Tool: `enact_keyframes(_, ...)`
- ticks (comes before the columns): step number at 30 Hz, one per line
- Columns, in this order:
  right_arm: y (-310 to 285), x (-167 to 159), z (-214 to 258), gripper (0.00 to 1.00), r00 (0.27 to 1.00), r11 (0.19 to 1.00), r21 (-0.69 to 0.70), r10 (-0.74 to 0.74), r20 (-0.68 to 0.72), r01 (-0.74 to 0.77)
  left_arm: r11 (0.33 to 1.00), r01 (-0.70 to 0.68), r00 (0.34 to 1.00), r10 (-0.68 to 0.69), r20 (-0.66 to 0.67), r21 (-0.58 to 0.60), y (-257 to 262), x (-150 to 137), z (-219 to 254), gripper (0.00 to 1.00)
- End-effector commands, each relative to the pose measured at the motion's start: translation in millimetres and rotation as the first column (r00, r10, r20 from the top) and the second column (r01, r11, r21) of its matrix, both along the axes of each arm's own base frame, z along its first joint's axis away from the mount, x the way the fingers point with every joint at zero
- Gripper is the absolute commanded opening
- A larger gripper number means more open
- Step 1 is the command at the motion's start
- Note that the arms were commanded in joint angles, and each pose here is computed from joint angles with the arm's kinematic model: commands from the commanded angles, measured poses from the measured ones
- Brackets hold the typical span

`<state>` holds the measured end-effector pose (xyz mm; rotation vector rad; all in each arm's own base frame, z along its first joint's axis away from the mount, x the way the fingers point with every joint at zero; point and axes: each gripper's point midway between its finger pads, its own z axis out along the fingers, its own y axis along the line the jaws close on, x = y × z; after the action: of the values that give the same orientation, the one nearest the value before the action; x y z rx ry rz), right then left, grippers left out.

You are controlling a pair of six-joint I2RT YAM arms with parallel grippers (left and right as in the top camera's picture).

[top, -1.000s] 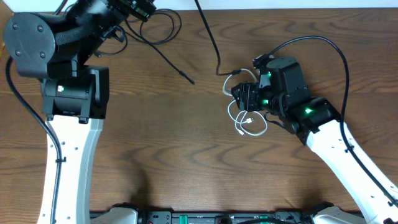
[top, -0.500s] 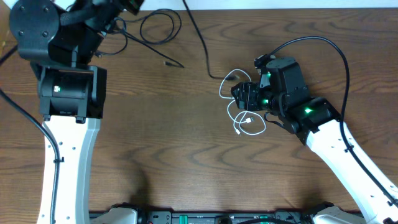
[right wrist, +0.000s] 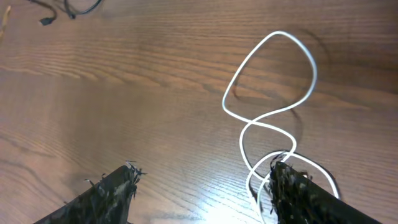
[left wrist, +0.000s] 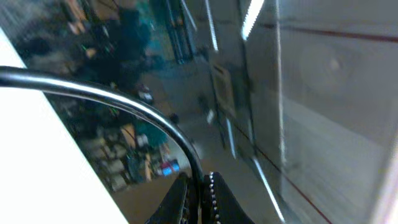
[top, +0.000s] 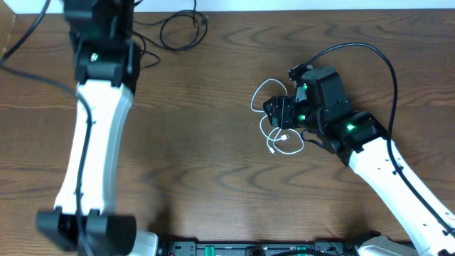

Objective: Untangle cables

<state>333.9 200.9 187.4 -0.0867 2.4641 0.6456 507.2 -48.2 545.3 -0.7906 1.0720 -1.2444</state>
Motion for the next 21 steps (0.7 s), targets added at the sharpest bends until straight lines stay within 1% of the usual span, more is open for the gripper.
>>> enact_keyframes(1,8.5,-5.2,-1.9,0.67,1.0,1.0,0.009,0.017,-0.014,-0.017,0.996,-0.092,0.995,0.092,0.033,-0.001,13.9,24.3,12.5,0.08)
enact_keyframes(4,14.2,-9.1,-2.0,0.67,0.999,0.999,0.013,0.029,-0.018,-0.029,0.993,-0.109,0.994,0.108,0.01,0.036,14.1,49.5,10.5,0.08)
enact_keyframes(6,17.0,-10.7,-2.1,0.67,0.999,0.999,0.012,0.038,-0.018,-0.037,0.983,-0.136,0.99,0.14,-0.021,0.121,15.7,66.0,4.3,0.08)
enact_keyframes(7,18.6,-11.7,-2.0,0.67,0.999,0.999,0.013,0.043,-0.017,-0.042,0.971,-0.15,0.986,0.161,-0.046,0.187,15.5,77.4,-3.5,0.08)
enact_keyframes(9,20.1,-12.8,-2.0,0.67,0.999,0.999,0.012,0.047,-0.017,-0.047,0.952,-0.165,0.98,0.187,-0.062,0.259,16.8,92.0,-14.6,0.08)
enact_keyframes(12,20.5,-13.0,-2.0,0.67,0.999,0.999,0.012,0.048,-0.017,-0.048,0.926,-0.182,0.971,0.222,-0.087,0.33,24.8,111.6,-37.7,0.08)
enact_keyframes(14,20.4,-12.9,-2.0,0.67,0.999,0.999,0.012,0.048,-0.017,-0.048,0.913,-0.189,0.963,0.244,-0.115,0.36,34.2,122.1,-55.2,0.08)
enact_keyframes(18,20.4,-12.9,-2.0,0.67,0.999,0.999,0.012,0.048,-0.017,-0.048,0.903,-0.197,0.936,0.289,-0.2,0.382,61.6,143.6,-99.2,0.08)
enact_keyframes(21,20.3,-13.3,-2.3,0.67,0.999,0.999,0.012,0.048,-0.019,-0.048,0.878,-0.229,0.904,0.352,-0.241,0.421,94.7,156.4,-129.7,0.08)
